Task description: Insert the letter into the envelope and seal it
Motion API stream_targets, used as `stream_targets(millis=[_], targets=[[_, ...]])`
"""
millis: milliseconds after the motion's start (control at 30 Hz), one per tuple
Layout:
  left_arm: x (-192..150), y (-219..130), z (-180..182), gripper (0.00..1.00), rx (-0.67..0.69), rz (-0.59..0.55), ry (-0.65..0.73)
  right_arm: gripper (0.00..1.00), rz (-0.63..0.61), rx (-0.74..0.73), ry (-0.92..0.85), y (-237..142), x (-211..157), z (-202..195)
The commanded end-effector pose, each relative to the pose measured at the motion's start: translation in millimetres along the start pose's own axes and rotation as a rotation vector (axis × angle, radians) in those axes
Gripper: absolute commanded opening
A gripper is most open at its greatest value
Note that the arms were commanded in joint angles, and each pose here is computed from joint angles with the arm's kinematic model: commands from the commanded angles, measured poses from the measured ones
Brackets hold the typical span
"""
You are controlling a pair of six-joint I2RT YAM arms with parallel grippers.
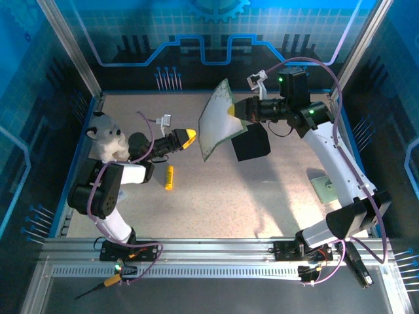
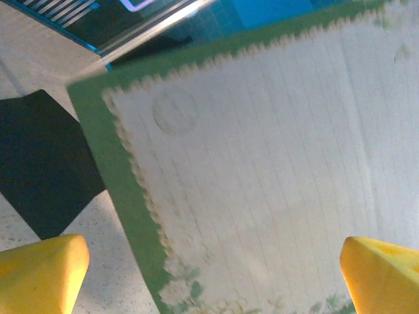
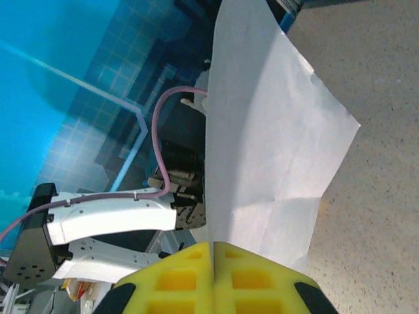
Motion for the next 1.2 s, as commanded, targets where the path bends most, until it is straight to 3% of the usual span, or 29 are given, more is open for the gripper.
stream_targets(millis=[0, 533, 1167], targets=[[-1, 4, -8, 0.99, -0.038, 0.031, 0.051, 0.00, -0.018, 0.053, -0.007, 6, 7, 8], [12, 15, -12, 0.99, -0.059, 0.039, 0.065, 0.00, -0.029, 0.100, 0.068, 22, 3, -6], [14, 20, 13, 0.99, -0.029, 0.040, 0.032, 0.00, -0.077, 0.133, 0.089, 15, 8, 4]])
Point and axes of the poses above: each hand's point on the last joint's axis, 136 mm out from that joint toward the fingers, its own y axis out along the fingers, its own z axis along the line the jaws close on, x = y × z, the point moved 2 cm from there along -y, back along the fingers, and after that the axes turned 9 degrees about -y, right-handed, at the moved point
